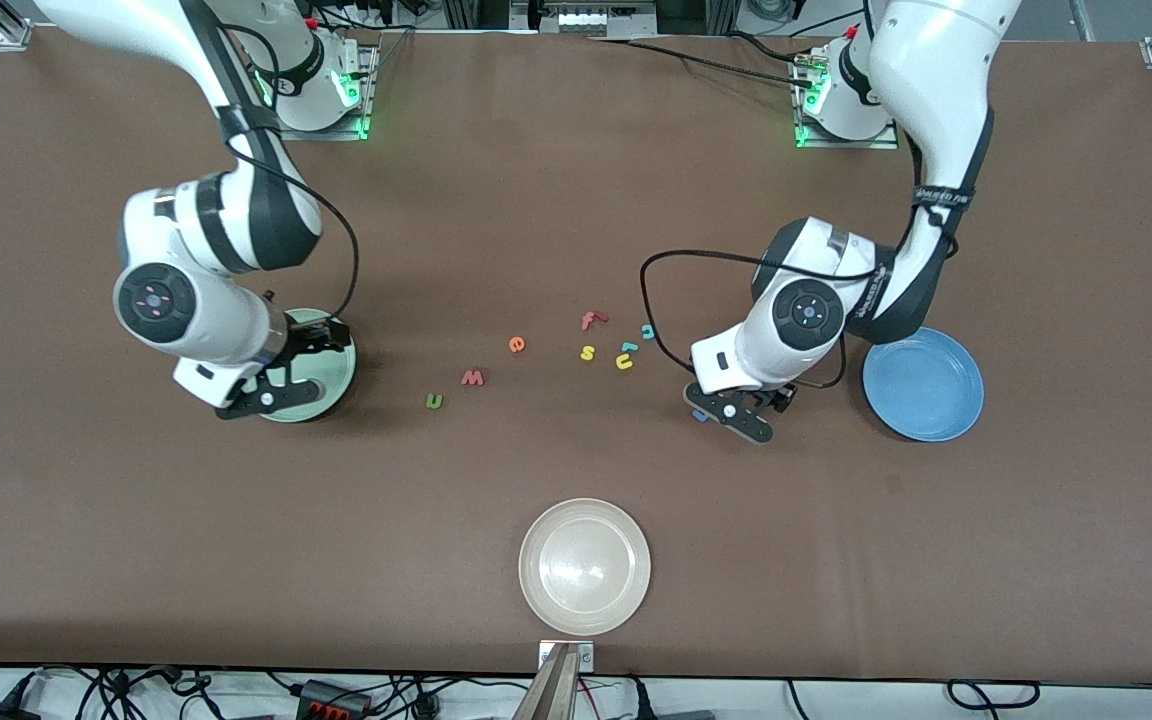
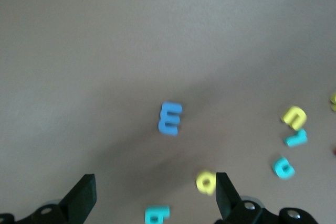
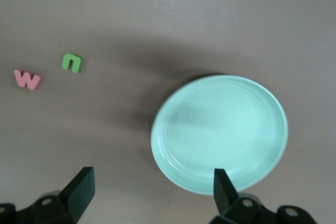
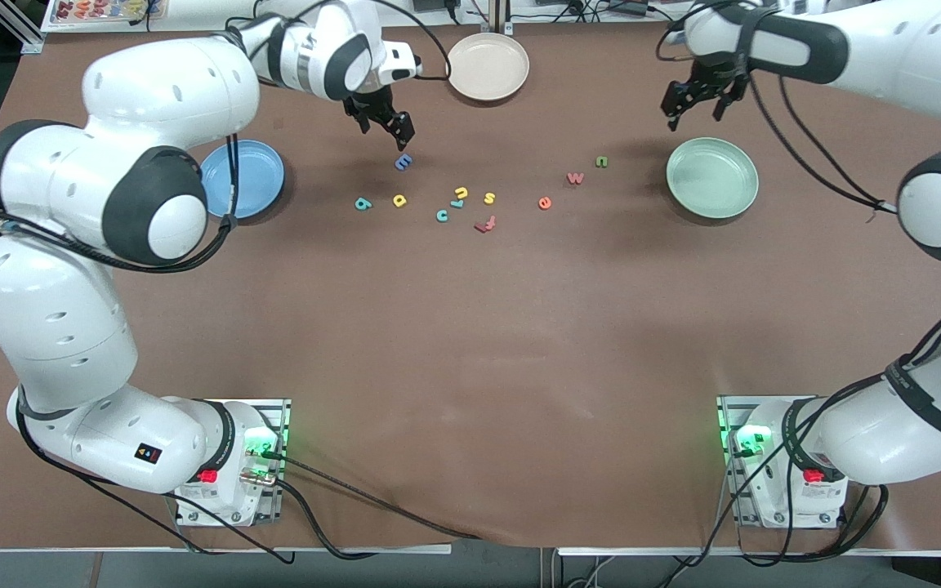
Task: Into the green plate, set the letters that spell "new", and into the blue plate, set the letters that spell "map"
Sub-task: 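Grasp green n with the right gripper while the left gripper grasps blue m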
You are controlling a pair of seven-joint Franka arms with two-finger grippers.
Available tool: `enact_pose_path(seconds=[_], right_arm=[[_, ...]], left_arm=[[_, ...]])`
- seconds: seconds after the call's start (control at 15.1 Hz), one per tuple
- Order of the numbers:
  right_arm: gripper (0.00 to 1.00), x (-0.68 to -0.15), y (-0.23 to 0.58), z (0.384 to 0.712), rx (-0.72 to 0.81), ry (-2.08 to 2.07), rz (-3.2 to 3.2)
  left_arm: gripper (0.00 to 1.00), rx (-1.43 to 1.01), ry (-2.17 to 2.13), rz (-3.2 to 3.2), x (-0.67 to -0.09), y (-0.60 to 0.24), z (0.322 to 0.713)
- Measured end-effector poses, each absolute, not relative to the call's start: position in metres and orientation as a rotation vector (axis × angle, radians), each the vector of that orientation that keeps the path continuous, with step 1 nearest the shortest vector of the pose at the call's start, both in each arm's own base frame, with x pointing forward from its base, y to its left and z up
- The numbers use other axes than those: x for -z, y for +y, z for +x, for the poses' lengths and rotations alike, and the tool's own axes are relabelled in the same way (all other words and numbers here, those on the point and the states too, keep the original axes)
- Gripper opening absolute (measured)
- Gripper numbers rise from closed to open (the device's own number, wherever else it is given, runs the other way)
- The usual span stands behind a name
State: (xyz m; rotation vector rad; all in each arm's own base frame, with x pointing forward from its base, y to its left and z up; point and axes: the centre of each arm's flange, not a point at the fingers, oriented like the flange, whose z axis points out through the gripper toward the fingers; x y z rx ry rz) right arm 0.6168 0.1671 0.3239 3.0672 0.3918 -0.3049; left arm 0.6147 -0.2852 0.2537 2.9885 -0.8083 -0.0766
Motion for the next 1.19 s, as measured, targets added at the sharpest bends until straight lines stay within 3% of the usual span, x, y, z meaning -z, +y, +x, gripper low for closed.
enact_pose_path(seconds=[0.2, 0.53, 0.66, 0.73, 0.86, 0.99, 1.06, 1.19], right_arm=[[1.0, -0.293, 0.192, 0.629, 0.313, 0.432, 3.053], [1.0, -0.253, 0.233, 0.641, 0.181, 0.364, 3.072], [1.0, -0.243, 0.243, 0.639, 0.177, 0.3, 3.075], [1.0, -0.24, 0.246, 0.638, 0.174, 0.246, 3.077], [1.0, -0.232, 0.25, 0.64, 0.162, 0.125, 3.081], [0.96, -0.223, 0.261, 0.639, 0.16, 0.005, 3.077], [0.96, -0.217, 0.27, 0.637, 0.161, -0.049, 3.072], [0.85, -0.205, 0.287, 0.632, 0.164, -0.142, 3.059]], left_arm=[[1.0, 0.035, -0.82, 2.986, -0.217, -0.289, 0.617], [0.98, 0.018, -0.871, 2.984, -0.189, -0.299, 0.612], [0.81, -0.012, -0.922, 2.991, -0.183, -0.301, 0.612], [0.81, -0.015, -0.932, 2.992, -0.18, -0.302, 0.612], [0.67, -0.011, -0.943, 2.992, -0.175, -0.304, 0.61], [0.64, -0.004, -0.953, 2.989, -0.172, -0.307, 0.608], [0.55, -0.004, -0.957, 2.988, -0.171, -0.309, 0.607], [0.32, -0.013, -0.958, 2.986, -0.173, -0.31, 0.608]])
